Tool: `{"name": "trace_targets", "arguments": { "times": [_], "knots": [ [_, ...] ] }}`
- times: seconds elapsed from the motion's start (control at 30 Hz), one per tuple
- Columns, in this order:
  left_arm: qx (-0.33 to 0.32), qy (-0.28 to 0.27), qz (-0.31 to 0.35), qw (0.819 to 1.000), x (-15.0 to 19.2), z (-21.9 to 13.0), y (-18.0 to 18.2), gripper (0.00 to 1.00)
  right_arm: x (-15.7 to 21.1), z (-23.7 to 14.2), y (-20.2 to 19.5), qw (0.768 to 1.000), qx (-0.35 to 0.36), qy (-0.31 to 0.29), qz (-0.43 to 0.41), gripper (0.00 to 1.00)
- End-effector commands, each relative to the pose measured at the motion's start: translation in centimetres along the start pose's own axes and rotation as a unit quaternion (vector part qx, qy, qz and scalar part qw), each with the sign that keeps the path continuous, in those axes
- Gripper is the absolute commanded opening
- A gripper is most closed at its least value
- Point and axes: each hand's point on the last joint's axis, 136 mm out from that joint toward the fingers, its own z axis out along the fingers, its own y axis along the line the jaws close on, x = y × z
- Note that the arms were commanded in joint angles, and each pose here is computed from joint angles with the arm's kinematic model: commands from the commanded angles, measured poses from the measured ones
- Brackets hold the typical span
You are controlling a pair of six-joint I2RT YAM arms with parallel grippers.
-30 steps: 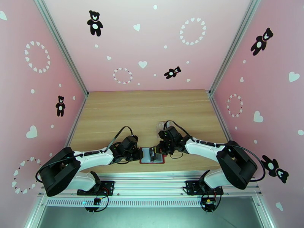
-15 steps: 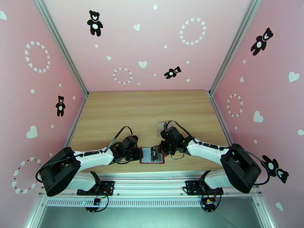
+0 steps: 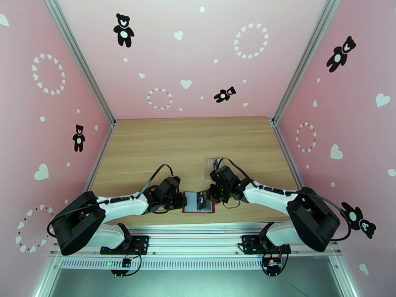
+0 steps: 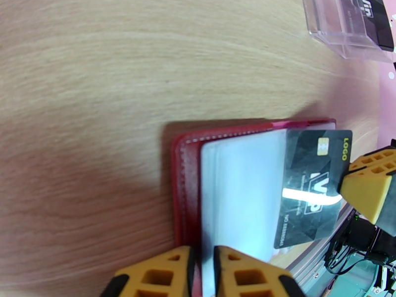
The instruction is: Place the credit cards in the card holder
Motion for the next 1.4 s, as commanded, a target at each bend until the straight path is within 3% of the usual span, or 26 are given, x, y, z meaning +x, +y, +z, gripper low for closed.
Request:
{"name": "trace_targets", "arguments": {
  "times": [0.0,0.83,1.37],
  "knots": [
    [-0.027,0.014,-0.005,1.0,1.1,0.6,1.5,0.19,0.9,0.8,-0.9,1.0,0.012,0.015,0.009,0.0],
    [-0.026,0.013,-0.004,1.0,1.2,0.7,1.6,0.19,1.7,0.2,-1.9,0.999,0.036,0.017,0.005,0.0],
    [-0.027,0.016,-0.005,0.999,1.4,0.9,1.7,0.19,1.5,1.8,-1.2,0.999,0.03,0.023,0.003,0.0]
  ]
}}
